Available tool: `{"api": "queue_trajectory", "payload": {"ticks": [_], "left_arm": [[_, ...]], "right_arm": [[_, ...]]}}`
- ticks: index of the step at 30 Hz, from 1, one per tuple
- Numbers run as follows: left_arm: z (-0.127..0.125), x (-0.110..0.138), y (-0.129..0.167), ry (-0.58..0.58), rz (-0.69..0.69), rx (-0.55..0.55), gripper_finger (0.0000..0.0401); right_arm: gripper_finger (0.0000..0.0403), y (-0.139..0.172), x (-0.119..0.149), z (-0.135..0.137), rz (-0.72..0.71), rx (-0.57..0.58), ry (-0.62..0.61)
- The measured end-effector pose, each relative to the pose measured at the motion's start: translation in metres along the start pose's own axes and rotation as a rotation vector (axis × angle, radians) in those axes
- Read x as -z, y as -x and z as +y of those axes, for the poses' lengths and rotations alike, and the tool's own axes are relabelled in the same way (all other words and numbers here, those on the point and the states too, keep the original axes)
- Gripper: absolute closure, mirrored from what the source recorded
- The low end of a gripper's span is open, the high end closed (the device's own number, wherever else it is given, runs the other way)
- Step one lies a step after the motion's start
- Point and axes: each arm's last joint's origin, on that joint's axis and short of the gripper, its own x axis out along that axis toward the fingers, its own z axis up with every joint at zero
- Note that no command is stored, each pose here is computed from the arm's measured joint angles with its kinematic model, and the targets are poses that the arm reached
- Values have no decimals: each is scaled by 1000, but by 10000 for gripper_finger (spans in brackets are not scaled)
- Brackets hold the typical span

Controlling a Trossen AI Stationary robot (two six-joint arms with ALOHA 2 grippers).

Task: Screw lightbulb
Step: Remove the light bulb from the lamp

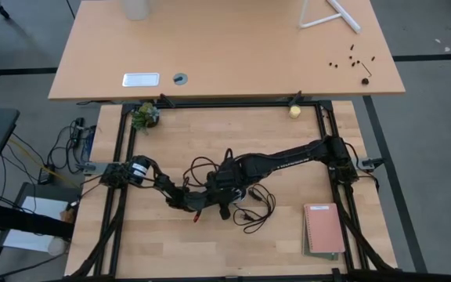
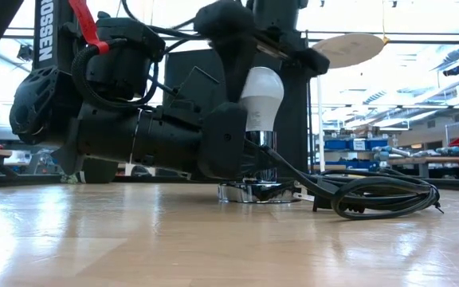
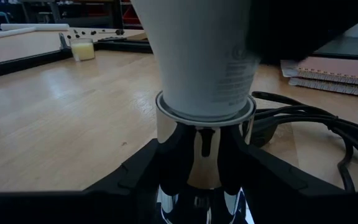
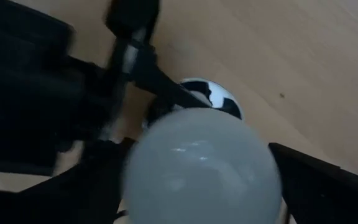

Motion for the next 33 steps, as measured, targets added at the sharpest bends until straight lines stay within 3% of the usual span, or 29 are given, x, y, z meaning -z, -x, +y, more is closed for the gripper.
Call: {"api": "queue_trajectory", "payload": {"ticks": [14,24,28,33], "left_arm": [[0,0,0,0,0,1,208],[0,0,0,0,0,2,208],[0,0,0,0,0,2,208],[0,0,0,-4,0,2,208]], "right_arm": [[56,-15,-2,-3,28,-35,2],[147,-15,-1,-3,67,-46,79],[153,-15,0,-3,73,-57,248],[149,-15,0,-3,63,-80,633]]}}
